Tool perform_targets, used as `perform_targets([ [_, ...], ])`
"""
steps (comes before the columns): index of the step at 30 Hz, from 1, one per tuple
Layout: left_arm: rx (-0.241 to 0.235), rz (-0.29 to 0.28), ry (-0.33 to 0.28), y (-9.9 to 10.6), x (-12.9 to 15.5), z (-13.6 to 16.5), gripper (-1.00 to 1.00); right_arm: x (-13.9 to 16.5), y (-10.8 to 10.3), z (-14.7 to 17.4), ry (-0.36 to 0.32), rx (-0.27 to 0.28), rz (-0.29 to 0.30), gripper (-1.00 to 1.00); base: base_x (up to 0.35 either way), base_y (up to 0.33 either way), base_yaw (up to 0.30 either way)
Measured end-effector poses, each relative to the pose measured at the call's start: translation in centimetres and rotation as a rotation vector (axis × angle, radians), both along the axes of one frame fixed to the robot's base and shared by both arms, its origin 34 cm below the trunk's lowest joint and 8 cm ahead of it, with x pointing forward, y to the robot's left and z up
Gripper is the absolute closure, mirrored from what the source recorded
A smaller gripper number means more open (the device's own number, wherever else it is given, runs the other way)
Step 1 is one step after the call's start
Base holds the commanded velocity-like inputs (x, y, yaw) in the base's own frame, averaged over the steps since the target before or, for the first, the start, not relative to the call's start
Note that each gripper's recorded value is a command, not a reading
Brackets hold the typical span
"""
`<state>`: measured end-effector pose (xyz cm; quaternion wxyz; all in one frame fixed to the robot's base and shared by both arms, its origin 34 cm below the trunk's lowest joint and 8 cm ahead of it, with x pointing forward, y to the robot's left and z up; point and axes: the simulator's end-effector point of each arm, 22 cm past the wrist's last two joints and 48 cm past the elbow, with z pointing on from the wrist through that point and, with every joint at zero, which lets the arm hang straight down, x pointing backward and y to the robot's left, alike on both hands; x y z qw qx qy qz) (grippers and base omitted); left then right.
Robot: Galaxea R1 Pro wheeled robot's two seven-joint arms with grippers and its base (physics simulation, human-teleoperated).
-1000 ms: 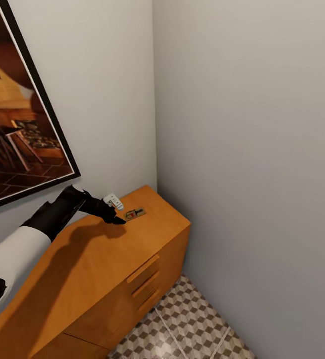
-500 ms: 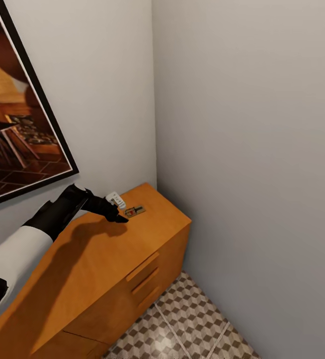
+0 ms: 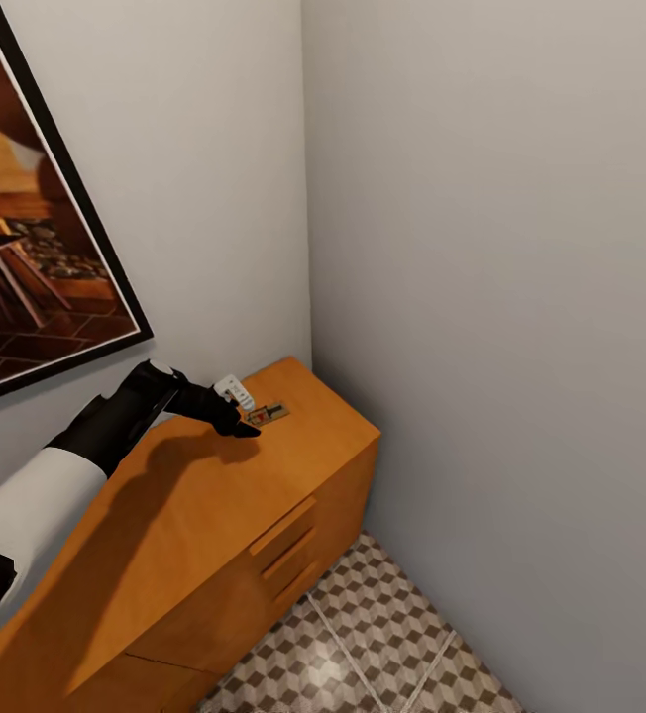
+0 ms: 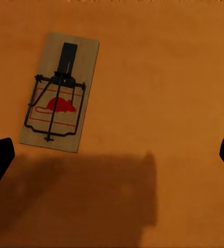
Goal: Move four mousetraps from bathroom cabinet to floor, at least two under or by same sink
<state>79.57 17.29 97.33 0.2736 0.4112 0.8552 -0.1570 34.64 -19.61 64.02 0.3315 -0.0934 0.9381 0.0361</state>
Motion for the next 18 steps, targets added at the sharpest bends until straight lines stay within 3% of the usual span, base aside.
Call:
perform_targets([
  [18,-0.004,-0.012,-0.004,-0.37,0.30,-0.72,-1.00,-1.02,0.00,-0.64,0.028,0.000,0.000,-1.00,0.000,0.000,0.000],
])
